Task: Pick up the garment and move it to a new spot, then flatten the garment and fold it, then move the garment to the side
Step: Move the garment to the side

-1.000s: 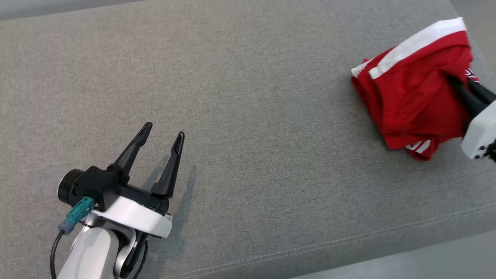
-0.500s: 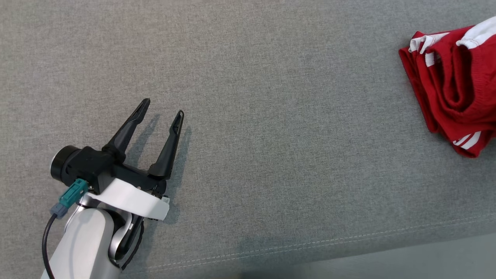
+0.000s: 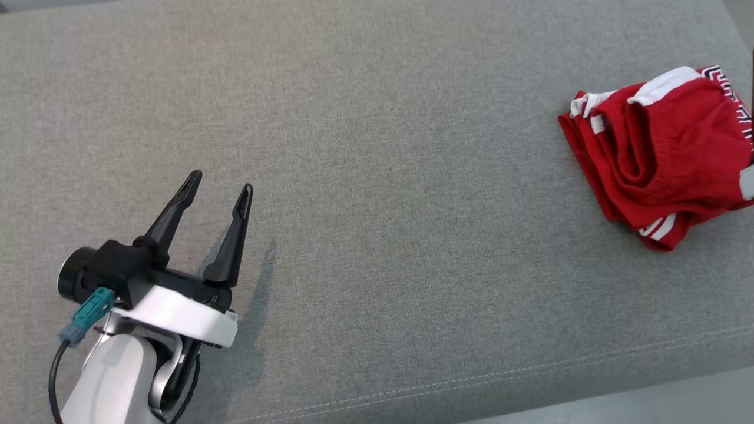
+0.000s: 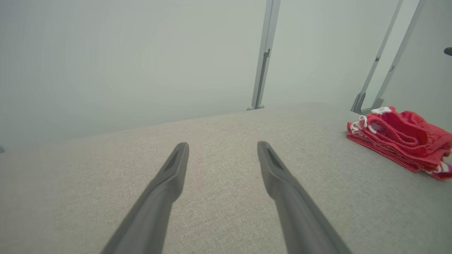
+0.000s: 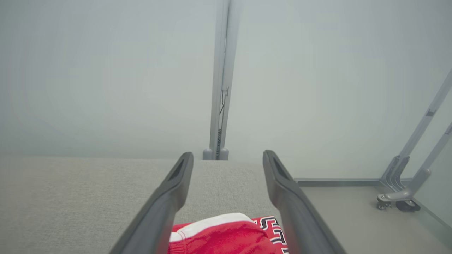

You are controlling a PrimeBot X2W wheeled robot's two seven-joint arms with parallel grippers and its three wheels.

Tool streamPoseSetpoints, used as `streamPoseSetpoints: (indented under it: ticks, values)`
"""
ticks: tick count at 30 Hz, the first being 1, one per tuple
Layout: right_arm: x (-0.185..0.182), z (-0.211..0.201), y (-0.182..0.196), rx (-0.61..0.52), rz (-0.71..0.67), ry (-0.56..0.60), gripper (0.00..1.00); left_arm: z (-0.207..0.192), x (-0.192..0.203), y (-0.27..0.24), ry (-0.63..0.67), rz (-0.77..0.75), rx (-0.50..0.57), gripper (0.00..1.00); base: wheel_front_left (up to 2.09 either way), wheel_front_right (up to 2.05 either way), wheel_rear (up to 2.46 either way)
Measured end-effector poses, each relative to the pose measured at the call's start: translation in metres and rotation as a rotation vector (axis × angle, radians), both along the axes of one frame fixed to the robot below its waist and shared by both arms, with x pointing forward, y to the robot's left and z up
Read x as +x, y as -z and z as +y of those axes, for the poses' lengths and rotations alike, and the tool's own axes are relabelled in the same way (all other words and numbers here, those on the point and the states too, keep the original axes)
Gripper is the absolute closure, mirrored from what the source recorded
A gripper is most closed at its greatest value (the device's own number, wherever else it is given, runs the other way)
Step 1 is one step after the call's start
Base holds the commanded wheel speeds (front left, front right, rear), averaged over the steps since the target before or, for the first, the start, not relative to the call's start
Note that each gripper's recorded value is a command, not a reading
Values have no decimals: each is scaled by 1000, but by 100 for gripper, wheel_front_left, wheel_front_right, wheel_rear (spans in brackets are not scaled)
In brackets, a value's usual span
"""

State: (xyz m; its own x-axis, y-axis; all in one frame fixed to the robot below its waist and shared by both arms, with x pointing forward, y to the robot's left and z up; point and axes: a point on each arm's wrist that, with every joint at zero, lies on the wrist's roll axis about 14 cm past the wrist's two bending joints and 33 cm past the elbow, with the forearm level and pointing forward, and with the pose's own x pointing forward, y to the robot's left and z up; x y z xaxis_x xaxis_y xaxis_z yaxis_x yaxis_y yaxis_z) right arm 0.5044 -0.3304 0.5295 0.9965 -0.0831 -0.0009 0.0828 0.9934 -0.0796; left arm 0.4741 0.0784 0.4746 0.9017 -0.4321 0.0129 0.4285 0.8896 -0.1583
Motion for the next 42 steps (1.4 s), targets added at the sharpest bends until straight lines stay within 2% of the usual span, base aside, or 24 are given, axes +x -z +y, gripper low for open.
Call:
streamPoseSetpoints:
  ticks: [3, 5, 10, 15, 28, 42]
  values:
    - [-18, 26, -31, 7, -132, -37, 0, 11, -7, -12, -49, -17, 3, 0, 0, 0, 0]
    - [-36, 47, -33, 21, -169, -56, 0, 20, -12, -21, -84, -34, 6, 0, 0, 0, 0]
    - [-73, 96, -27, 67, -203, -102, 0, 49, -26, -38, -184, -67, 16, 0, 0, 0, 0]
    - [-100, 124, -21, 106, -185, -121, 0, 70, -55, -40, -248, -66, 23, 0, 0, 0, 0]
    - [-153, 133, 2, 131, -102, -104, 0, 101, -109, -42, -341, -74, 39, 0, 0, 0, 0]
    - [-164, 141, 0, 146, -100, -119, 0, 125, -129, -37, -417, -49, 25, 0, 0, 0, 0]
